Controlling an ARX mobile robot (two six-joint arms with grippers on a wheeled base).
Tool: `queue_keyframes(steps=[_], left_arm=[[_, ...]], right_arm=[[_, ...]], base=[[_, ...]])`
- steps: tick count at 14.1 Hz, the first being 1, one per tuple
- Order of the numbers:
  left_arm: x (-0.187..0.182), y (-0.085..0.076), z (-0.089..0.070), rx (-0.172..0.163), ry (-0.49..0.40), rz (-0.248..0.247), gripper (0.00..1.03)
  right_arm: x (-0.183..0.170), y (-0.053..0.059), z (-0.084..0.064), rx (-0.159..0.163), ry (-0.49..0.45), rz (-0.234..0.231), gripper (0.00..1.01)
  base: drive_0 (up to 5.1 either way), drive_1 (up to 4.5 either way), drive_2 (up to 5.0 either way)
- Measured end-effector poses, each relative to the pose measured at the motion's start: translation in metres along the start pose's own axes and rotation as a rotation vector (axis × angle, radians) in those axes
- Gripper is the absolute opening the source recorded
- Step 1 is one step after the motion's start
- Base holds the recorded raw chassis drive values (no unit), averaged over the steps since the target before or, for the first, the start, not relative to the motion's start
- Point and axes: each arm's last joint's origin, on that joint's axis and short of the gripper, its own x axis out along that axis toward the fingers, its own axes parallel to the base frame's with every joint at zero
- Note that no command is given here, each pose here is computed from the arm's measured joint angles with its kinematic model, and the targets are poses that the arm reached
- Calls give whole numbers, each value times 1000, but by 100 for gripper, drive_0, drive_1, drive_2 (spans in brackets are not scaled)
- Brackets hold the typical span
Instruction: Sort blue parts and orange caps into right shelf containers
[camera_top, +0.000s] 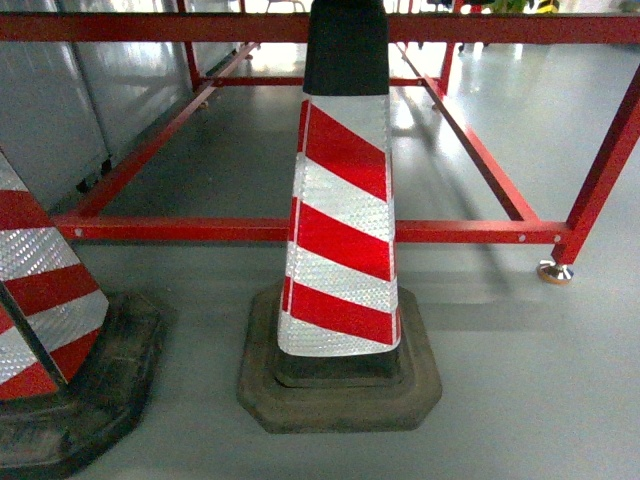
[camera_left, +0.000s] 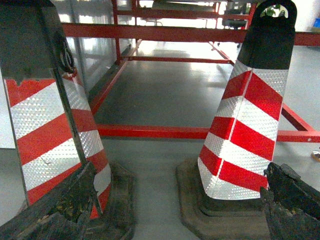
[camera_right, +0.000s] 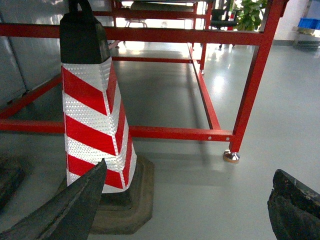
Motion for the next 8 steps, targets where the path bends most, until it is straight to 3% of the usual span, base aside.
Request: queue_keyframes(steps=[8], left_arm=[[0,0,0,10,-3,0,98]], right_arm=[[0,0,0,9,-2,-1,98]], base=[[0,0,0]])
